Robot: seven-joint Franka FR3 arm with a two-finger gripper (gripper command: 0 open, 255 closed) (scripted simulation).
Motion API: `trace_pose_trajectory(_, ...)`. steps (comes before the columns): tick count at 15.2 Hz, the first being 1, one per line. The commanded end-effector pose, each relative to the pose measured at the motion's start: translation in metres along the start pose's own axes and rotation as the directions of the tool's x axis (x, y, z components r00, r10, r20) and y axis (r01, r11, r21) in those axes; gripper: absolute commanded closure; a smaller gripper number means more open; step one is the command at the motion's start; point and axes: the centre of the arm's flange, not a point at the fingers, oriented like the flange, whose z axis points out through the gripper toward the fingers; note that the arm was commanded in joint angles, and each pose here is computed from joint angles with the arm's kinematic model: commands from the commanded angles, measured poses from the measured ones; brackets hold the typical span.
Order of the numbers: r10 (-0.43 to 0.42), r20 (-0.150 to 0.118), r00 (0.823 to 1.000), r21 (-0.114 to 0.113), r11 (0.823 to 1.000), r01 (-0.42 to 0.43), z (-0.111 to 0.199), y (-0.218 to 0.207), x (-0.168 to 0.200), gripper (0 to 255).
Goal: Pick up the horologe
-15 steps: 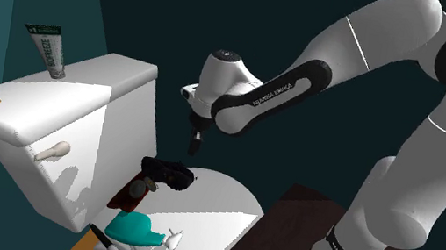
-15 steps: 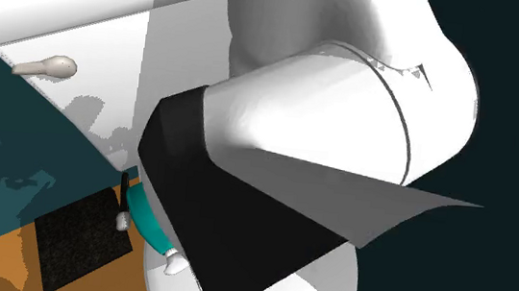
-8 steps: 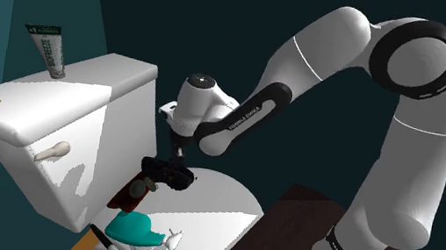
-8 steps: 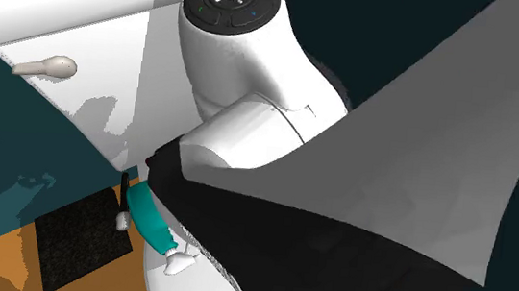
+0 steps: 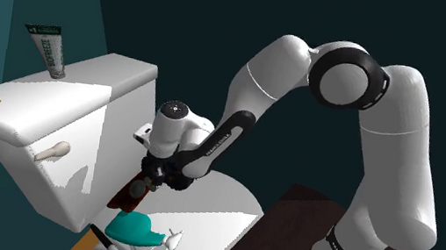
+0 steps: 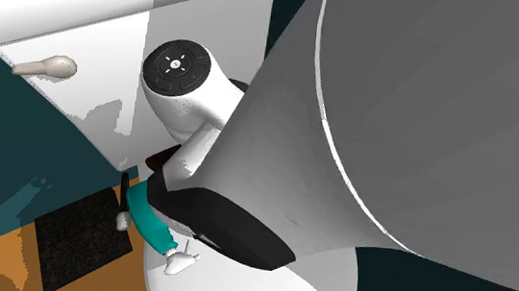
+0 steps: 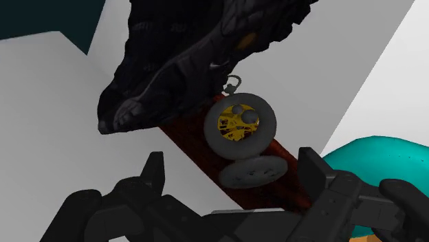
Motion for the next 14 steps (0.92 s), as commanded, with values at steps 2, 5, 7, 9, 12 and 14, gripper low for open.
trace_pose_trajectory(2,-0.064,-0.009,0.998,-0.01,0.998,0.064,0.031,-0.005,0.016,0)
trace_pose_trajectory(5,-0.064,-0.009,0.998,-0.01,0.998,0.064,0.046,-0.01,0.014,0)
trace_pose_trajectory(7,-0.064,-0.009,0.998,-0.01,0.998,0.064,0.056,-0.013,0.012,0)
trace_pose_trajectory(9,-0.064,-0.009,0.998,-0.01,0.998,0.064,0.066,-0.016,0.01,0)
trace_pose_trajectory(12,-0.064,-0.009,0.998,-0.01,0.998,0.063,0.069,-0.017,0.01,255)
trace_pose_trajectory(14,-0.064,-0.009,0.998,-0.01,0.998,0.063,0.069,-0.017,0.01,255)
